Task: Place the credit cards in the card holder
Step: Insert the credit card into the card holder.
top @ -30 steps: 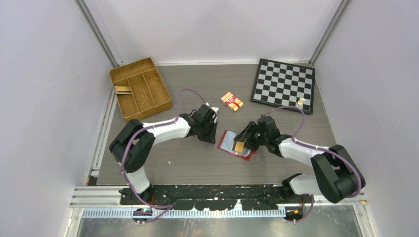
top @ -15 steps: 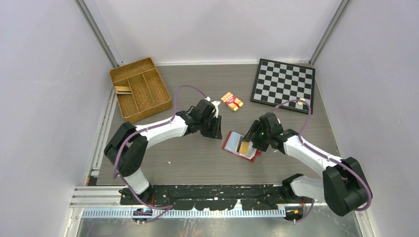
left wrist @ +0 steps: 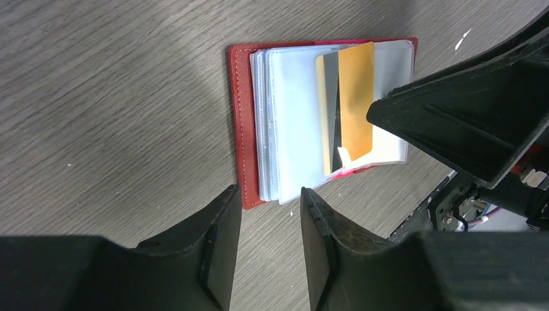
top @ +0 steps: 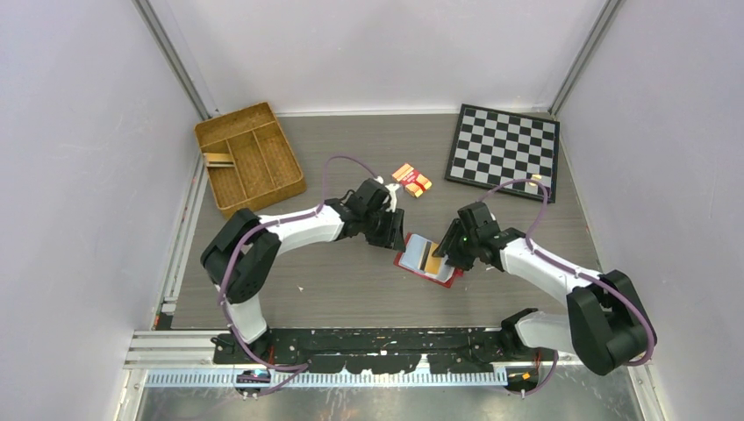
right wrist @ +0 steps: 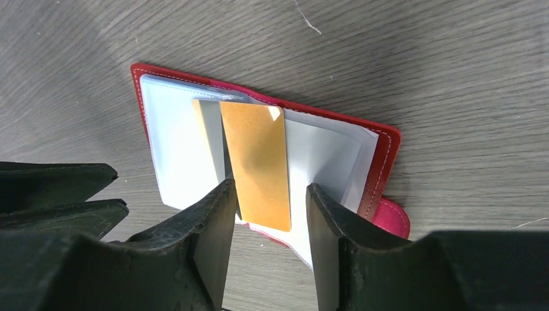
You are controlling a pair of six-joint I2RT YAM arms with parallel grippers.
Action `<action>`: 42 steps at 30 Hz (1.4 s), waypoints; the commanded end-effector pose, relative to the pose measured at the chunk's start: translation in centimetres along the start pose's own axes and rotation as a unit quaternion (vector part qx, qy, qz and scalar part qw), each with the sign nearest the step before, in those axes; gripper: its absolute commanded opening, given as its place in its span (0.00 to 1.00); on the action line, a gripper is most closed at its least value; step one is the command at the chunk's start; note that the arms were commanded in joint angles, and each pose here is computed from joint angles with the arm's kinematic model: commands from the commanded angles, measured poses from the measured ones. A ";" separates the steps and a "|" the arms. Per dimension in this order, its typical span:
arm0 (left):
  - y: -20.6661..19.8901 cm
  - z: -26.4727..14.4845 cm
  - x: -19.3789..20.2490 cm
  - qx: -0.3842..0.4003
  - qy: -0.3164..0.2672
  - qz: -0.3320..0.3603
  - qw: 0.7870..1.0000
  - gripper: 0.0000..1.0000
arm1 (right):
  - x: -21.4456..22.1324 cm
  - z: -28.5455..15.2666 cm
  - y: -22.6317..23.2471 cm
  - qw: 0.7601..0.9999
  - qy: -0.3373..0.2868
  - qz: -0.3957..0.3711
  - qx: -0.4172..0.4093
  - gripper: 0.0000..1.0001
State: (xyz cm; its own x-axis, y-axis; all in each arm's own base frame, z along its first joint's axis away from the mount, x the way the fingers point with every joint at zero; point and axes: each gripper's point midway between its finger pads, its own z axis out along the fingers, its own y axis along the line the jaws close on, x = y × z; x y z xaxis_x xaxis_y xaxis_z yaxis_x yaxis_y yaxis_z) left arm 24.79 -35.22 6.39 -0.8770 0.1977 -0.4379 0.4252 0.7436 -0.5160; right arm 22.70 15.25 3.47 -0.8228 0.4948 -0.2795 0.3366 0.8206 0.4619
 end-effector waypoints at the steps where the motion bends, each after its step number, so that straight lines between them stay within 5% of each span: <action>1: -1.8 0.5 -1.5 0.034 -0.017 0.010 0.999 0.41 | -0.2 0.4 0.6 1.000 -0.002 0.004 -0.009 0.49; 42: -0.4 2.4 1.5 0.043 0.012 -0.011 0.999 0.27 | -0.1 2.5 8.4 0.995 0.010 -0.037 -0.095 0.42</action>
State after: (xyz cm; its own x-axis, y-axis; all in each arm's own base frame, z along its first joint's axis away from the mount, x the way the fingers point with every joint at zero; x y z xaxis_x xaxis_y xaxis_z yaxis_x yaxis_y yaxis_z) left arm 23.65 -35.76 3.29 -0.9084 0.1949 -0.3699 0.3874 0.7253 -0.5690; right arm 25.12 20.97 3.24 -0.8604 0.4367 -0.2626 0.2480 0.8090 0.5330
